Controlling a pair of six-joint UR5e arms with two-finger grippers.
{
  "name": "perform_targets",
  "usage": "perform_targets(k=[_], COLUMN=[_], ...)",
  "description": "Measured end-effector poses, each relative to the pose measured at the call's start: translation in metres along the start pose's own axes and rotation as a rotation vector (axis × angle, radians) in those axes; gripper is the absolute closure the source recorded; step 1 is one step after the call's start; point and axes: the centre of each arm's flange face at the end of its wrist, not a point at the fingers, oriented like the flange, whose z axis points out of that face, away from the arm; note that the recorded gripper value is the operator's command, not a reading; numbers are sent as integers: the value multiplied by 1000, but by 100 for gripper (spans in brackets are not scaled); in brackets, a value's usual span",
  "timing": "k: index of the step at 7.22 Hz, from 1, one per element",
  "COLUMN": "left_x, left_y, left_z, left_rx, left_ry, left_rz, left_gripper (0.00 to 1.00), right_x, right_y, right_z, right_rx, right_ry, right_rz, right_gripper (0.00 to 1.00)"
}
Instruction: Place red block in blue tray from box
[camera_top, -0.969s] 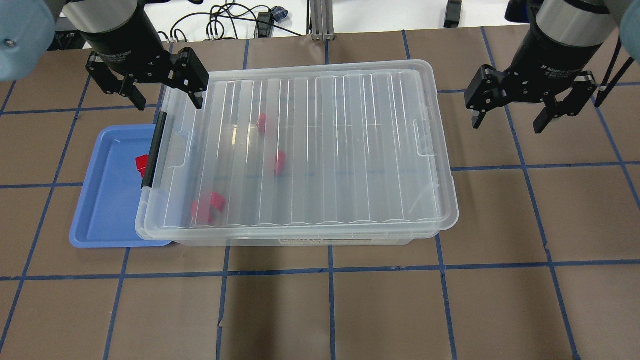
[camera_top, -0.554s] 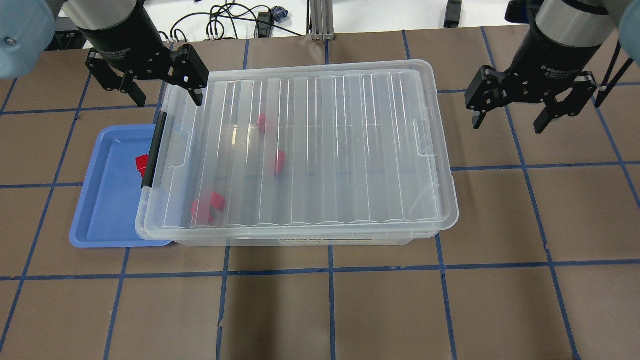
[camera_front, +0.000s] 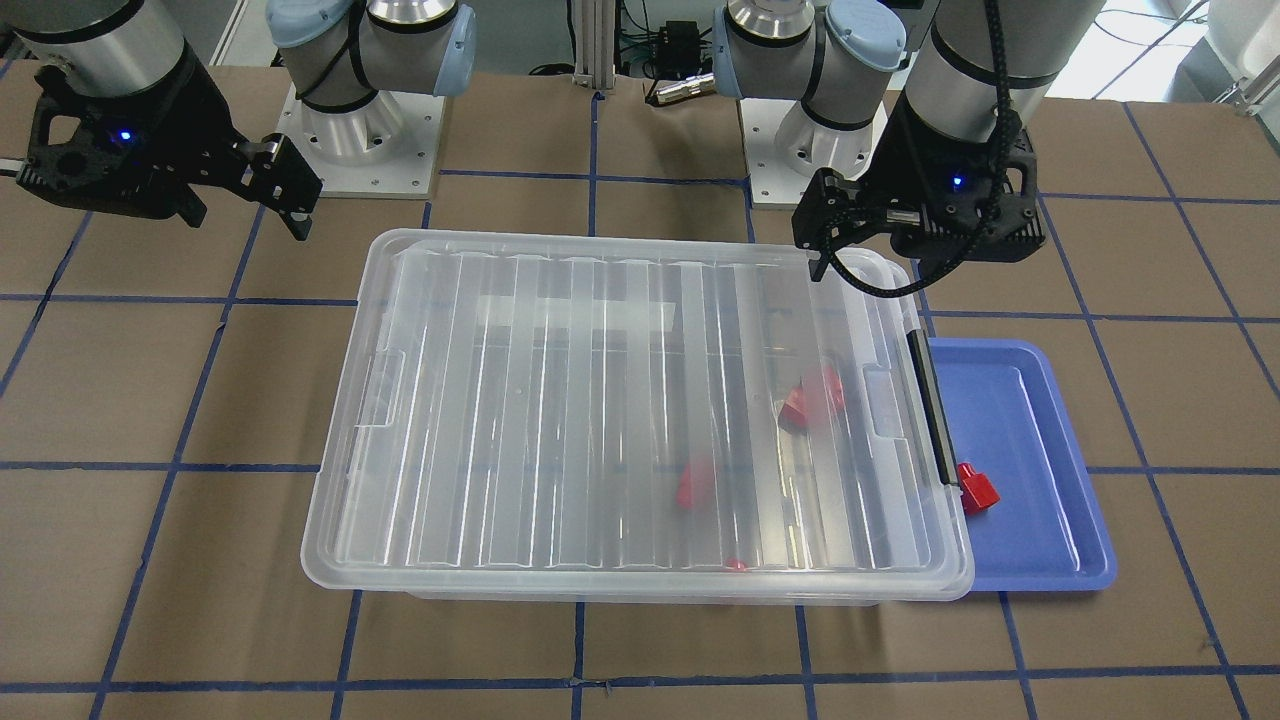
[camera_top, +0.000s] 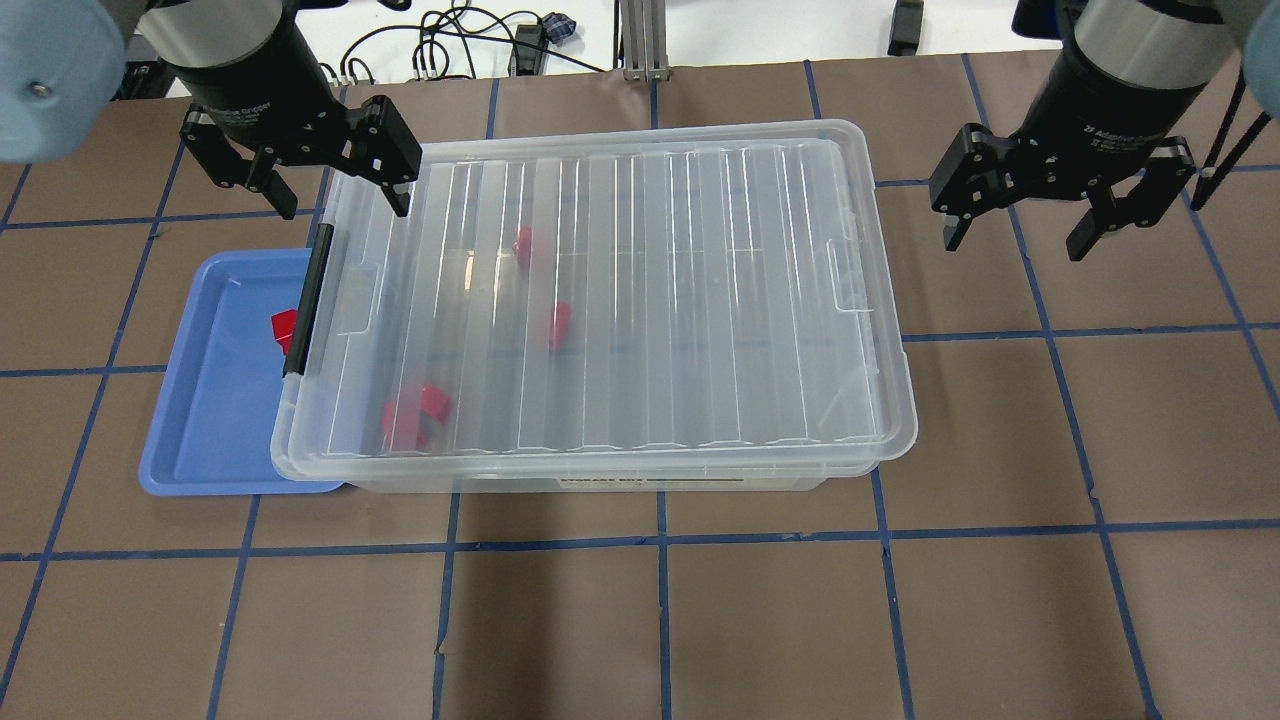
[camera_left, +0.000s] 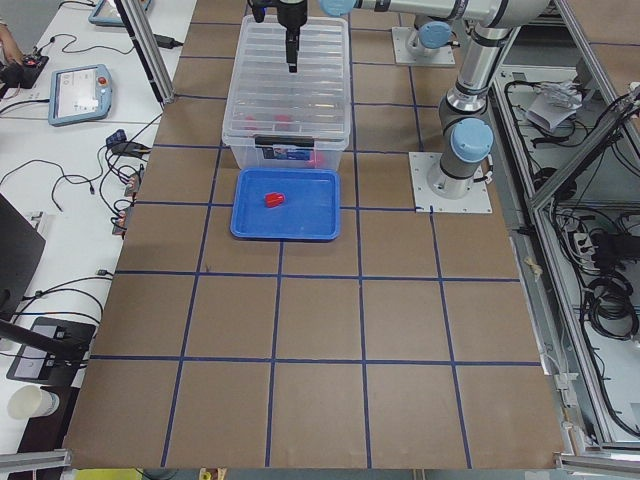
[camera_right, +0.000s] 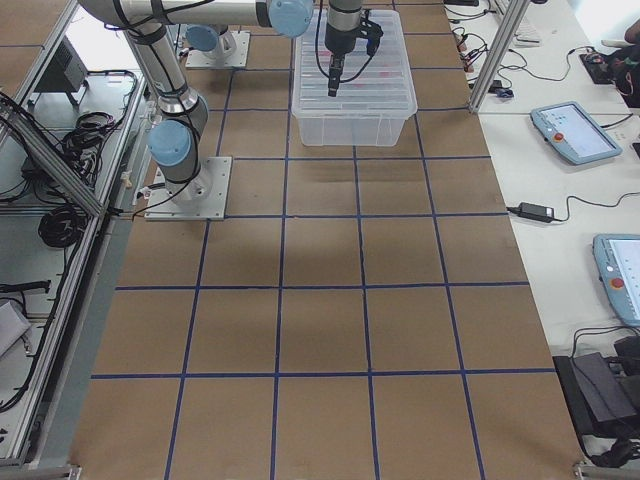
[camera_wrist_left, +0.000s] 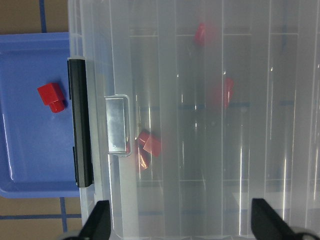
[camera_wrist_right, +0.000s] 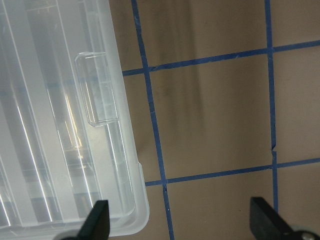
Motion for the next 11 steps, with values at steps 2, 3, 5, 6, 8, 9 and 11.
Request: perform_targets(k=[2, 3, 5, 6, 8, 9, 11], left_x=[3, 4, 4, 3, 2, 2, 4], left_y=[1, 1, -1, -2, -1, 0, 0], left_z=[-3, -5, -5, -5, -5, -7, -8], left_rx=[13, 17, 17, 14, 12, 14, 16], left_ry=[-6, -6, 1, 2, 2, 1, 2], left_rz=[4, 4, 9, 11, 12, 13, 15], left_gripper=[0, 0, 0, 0, 0, 0, 0], right_x=[-1, -5, -12, -12, -13, -12, -12], right_y=[0, 1, 5, 6, 6, 6, 7], right_z=[-2, -4, -6, -4, -6, -7, -7], right_rx=[3, 6, 11, 8, 13, 15, 16], right_ry=[-5, -21, -49, -50, -51, -48, -45], right_rz=[-2, -7, -16, -16, -16, -15, -16], right_gripper=[0, 0, 0, 0, 0, 0, 0])
